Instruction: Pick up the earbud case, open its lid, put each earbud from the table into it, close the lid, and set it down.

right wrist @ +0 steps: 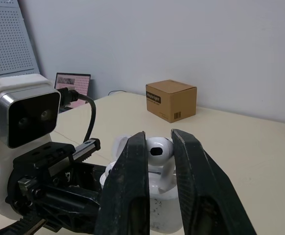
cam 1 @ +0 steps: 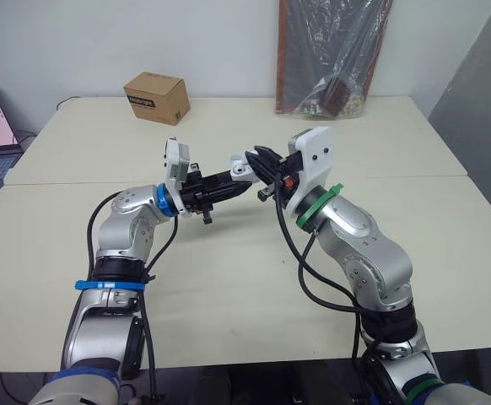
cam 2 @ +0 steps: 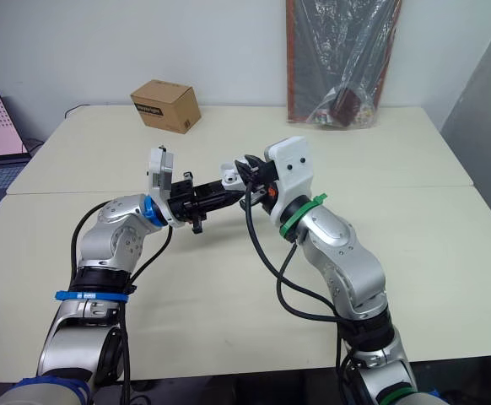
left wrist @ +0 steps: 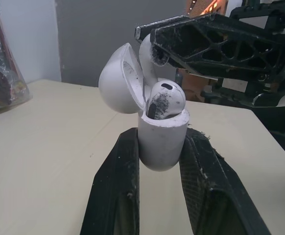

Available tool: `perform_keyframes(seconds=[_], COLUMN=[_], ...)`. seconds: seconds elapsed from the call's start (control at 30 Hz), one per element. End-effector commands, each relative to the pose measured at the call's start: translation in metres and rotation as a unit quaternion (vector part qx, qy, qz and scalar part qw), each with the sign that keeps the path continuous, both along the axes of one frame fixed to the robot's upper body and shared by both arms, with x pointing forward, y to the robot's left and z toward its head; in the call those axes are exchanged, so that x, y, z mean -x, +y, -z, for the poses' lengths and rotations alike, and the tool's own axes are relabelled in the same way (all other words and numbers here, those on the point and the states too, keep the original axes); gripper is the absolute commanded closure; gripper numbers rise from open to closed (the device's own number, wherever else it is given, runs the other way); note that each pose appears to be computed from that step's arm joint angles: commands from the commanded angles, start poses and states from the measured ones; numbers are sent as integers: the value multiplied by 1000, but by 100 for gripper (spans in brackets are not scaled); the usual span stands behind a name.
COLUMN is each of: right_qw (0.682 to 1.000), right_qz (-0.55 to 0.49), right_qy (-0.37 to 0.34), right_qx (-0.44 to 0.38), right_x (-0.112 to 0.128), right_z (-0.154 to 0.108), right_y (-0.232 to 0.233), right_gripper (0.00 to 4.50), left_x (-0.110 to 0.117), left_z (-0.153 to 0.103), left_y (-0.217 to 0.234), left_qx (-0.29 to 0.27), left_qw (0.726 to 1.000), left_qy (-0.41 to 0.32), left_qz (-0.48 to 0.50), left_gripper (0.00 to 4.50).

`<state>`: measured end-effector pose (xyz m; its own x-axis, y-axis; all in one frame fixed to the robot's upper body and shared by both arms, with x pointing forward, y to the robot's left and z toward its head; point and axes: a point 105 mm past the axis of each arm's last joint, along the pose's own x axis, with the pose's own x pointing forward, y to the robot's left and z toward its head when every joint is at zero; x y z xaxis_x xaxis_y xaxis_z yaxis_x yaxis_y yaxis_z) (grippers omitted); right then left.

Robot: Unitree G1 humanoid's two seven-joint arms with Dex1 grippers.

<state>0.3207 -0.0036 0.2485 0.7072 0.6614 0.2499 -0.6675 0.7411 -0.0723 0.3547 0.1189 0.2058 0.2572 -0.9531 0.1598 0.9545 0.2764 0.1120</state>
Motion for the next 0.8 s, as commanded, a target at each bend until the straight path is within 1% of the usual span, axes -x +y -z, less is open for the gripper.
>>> perform_keyframes(seconds=[0.03,0.23,0.47,0.8], right_qw=[1000,998,994,993], right_qz=[5,13,24,19], right_qy=[-27,-51,-84,-95], right_qx=[6,32,65,69], right_x=[3,5,6,8], right_z=[-8,-8,-9,-7], right_y=[0,1,2,2], right_gripper=[416,416,416,416], left_x=[4,5,8,10], left_z=[-17,-24,-26,-26], left_y=[1,-1,-4,-4], left_qx=[16,31,35,35], left_qw=[999,999,999,999], left_qy=[-27,-28,-32,-31], left_qz=[5,8,11,10], left_gripper=[374,374,374,374])
